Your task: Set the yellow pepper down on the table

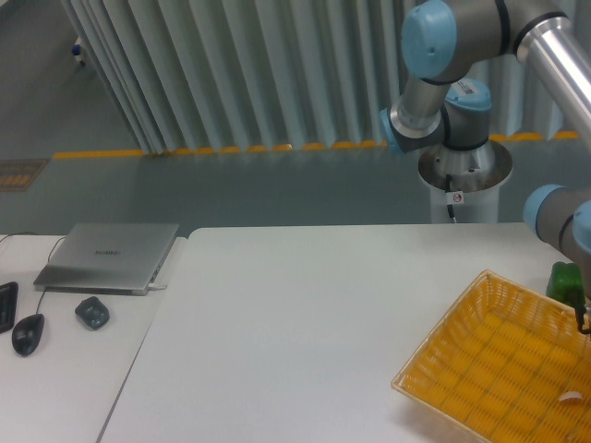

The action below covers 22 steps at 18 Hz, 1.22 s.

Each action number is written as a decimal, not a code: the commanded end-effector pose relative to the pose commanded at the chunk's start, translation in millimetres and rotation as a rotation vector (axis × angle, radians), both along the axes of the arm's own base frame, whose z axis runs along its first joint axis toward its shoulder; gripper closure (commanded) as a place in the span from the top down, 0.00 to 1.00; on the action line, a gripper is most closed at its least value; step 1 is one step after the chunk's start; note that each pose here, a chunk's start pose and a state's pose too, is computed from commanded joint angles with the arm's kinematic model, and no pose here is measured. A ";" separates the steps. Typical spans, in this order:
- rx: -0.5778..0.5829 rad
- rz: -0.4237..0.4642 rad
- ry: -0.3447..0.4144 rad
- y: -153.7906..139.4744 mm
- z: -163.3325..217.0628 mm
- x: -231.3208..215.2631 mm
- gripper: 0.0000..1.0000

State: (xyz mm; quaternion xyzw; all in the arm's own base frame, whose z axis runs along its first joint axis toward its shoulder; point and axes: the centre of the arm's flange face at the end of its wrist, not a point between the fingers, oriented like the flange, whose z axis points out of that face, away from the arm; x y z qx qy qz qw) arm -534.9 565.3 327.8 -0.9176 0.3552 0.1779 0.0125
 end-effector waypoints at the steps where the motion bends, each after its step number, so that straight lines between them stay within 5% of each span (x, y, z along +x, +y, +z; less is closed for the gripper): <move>1: -0.003 0.002 -0.002 -0.4 -1.5 0.3 1.00; 22: 0.010 0.039 -0.018 4.9 6.7 27.1 1.00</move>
